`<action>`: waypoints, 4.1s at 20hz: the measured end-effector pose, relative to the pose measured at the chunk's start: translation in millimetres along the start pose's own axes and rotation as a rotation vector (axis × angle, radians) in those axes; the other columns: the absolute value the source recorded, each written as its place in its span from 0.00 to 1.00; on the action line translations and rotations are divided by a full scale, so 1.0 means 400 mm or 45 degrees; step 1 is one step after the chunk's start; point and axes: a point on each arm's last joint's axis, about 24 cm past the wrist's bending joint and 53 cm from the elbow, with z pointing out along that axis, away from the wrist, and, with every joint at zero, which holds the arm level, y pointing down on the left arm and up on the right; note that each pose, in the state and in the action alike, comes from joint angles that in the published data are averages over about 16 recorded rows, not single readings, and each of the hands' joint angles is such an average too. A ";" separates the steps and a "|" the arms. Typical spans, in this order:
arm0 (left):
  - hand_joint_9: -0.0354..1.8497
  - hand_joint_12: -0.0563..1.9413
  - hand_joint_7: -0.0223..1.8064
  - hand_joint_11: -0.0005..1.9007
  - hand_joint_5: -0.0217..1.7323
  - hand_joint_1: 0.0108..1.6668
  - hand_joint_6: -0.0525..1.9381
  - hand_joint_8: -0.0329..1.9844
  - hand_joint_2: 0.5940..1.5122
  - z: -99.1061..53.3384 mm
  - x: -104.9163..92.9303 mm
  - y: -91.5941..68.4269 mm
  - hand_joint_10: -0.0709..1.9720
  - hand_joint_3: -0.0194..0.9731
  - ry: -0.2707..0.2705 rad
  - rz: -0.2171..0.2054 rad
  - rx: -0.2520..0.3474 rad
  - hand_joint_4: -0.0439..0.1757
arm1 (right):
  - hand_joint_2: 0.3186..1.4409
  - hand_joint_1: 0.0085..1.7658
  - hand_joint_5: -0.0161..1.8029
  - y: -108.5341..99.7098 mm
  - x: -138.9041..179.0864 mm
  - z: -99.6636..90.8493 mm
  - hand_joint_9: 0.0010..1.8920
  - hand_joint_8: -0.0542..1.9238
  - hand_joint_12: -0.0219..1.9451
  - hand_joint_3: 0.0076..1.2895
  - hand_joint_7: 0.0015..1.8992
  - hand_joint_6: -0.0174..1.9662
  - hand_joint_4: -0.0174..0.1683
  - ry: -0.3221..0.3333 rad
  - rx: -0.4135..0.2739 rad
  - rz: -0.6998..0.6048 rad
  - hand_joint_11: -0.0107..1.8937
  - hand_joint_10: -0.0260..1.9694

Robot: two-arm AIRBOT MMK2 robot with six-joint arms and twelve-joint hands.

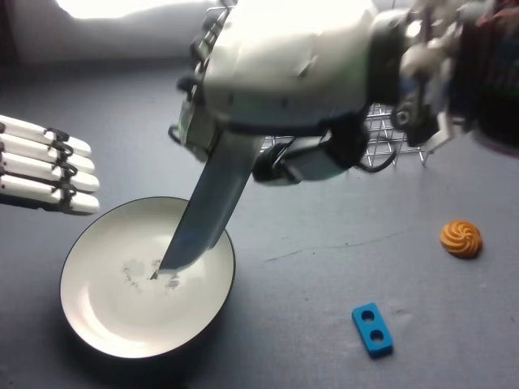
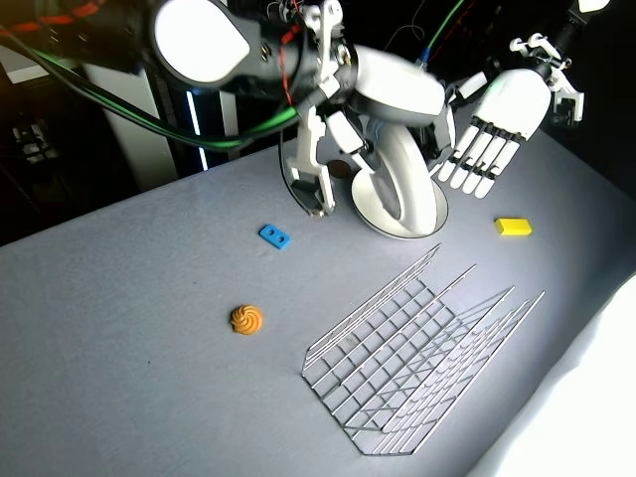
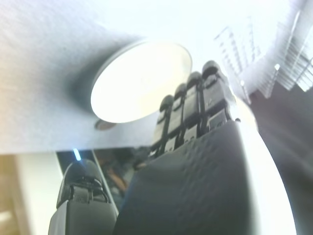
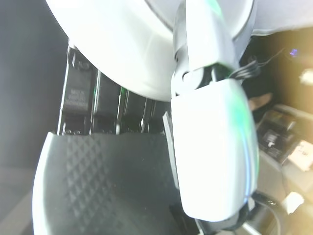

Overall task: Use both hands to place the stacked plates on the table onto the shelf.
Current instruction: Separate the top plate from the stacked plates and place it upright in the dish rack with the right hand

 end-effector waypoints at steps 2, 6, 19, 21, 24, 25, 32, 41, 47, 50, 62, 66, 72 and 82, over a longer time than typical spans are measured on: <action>0.03 0.03 0.02 0.01 0.02 0.01 0.03 0.01 0.57 -0.010 -0.003 0.006 0.04 0.04 -0.005 -0.008 -0.014 0.23 | 0.58 0.75 0.56 0.004 -0.040 -0.022 0.52 0.40 0.60 0.01 0.57 0.45 0.08 -0.046 -0.012 0.043 0.41 0.57; 0.03 0.03 0.02 0.01 0.02 0.01 0.03 0.01 0.58 -0.023 -0.008 0.011 0.04 0.04 -0.014 -0.021 -0.033 0.23 | 0.58 0.75 0.57 0.003 -0.114 -0.065 0.51 0.40 0.60 0.01 0.57 0.44 0.08 -0.128 -0.057 0.163 0.41 0.57; 0.03 0.03 0.02 0.01 0.03 0.01 0.03 0.01 0.56 -0.019 -0.022 0.009 0.04 0.04 -0.034 -0.020 -0.049 0.22 | 0.58 0.75 0.55 -0.178 -0.254 -0.160 0.50 0.44 0.60 0.01 0.56 0.46 0.08 -0.266 0.030 0.591 0.38 0.56; 0.03 0.03 0.02 0.01 0.03 0.01 0.03 0.02 0.56 -0.013 -0.023 0.007 0.04 0.04 -0.033 -0.018 -0.046 0.22 | 0.58 0.75 0.55 -0.219 -0.269 -0.170 0.50 0.44 0.60 0.01 0.56 0.46 0.07 -0.295 0.082 0.635 0.38 0.57; 0.03 0.03 0.02 0.01 0.03 0.01 0.03 0.02 0.56 0.000 -0.021 0.003 0.04 0.04 -0.027 -0.016 -0.040 0.22 | 0.58 0.75 0.55 -0.276 -0.285 -0.183 0.50 0.44 0.61 0.01 0.56 0.46 0.06 -0.334 0.159 0.685 0.37 0.57; 0.03 0.03 0.02 0.01 0.03 0.01 0.03 0.02 0.56 0.006 -0.019 0.002 0.04 0.04 -0.023 -0.016 -0.038 0.22 | 0.58 0.75 0.55 -0.293 -0.290 -0.186 0.50 0.44 0.61 0.01 0.56 0.46 0.06 -0.344 0.180 0.698 0.37 0.57; 0.03 0.03 0.02 0.01 0.02 0.01 0.03 0.02 0.55 0.052 0.007 0.001 0.04 0.04 0.020 -0.026 -0.036 0.21 | 0.58 0.76 0.54 -0.393 -0.305 -0.193 0.50 0.44 0.61 0.01 0.56 0.46 0.06 -0.397 0.300 0.764 0.37 0.55; 0.03 0.03 0.02 0.01 0.02 0.01 0.03 0.01 0.56 0.097 0.059 0.013 0.04 0.04 0.082 -0.063 -0.060 0.21 | 0.58 0.76 0.54 -0.509 -0.276 -0.173 0.50 0.46 0.60 0.01 0.56 0.48 0.06 -0.414 0.437 0.843 0.37 0.51; 0.03 0.03 0.02 0.01 0.02 0.01 0.03 0.01 0.57 0.105 0.089 0.022 0.04 0.04 0.115 -0.083 -0.077 0.21 | 0.58 0.75 0.53 -0.562 -0.247 -0.149 0.50 0.47 0.61 0.01 0.56 0.49 0.06 -0.410 0.491 0.888 0.38 0.54; 0.03 0.03 0.02 0.01 0.02 0.01 0.03 0.01 0.56 0.106 0.099 0.025 0.04 0.04 0.126 -0.090 -0.083 0.21 | 0.58 0.75 0.53 -0.581 -0.237 -0.139 0.49 0.46 0.61 0.01 0.55 0.49 0.05 -0.410 0.508 0.906 0.37 0.55; 0.02 0.03 0.02 0.01 0.03 0.01 0.03 0.01 0.56 0.104 0.124 0.036 0.03 0.04 0.153 -0.106 -0.100 0.21 | 0.58 0.75 0.53 -0.642 -0.179 -0.132 0.50 0.44 0.63 0.01 0.56 0.47 0.04 -0.412 0.594 0.999 0.37 0.53; 0.01 0.03 0.02 0.01 0.02 0.01 0.03 0.01 0.57 0.103 0.127 0.039 0.02 0.04 0.157 -0.109 -0.105 0.21 | 0.59 0.75 0.53 -0.658 -0.159 -0.138 0.51 0.44 0.64 0.01 0.56 0.47 0.05 -0.413 0.631 1.034 0.36 0.46; 0.01 0.03 0.02 0.01 0.02 0.01 0.03 0.01 0.57 0.102 0.129 0.041 0.02 0.04 0.158 -0.111 -0.107 0.21 | 0.61 0.72 0.51 -0.671 -0.142 -0.140 0.51 0.31 0.64 0.01 0.55 0.38 0.05 -0.415 0.668 1.066 0.32 0.31; 0.01 0.03 0.02 0.01 0.03 0.01 0.03 0.01 0.57 0.102 0.131 0.042 0.02 0.04 0.160 -0.114 -0.110 0.21 | 0.63 0.65 0.47 -0.655 -0.189 -0.136 0.46 0.06 0.64 0.01 0.49 0.12 0.07 -0.442 0.636 1.036 0.21 0.13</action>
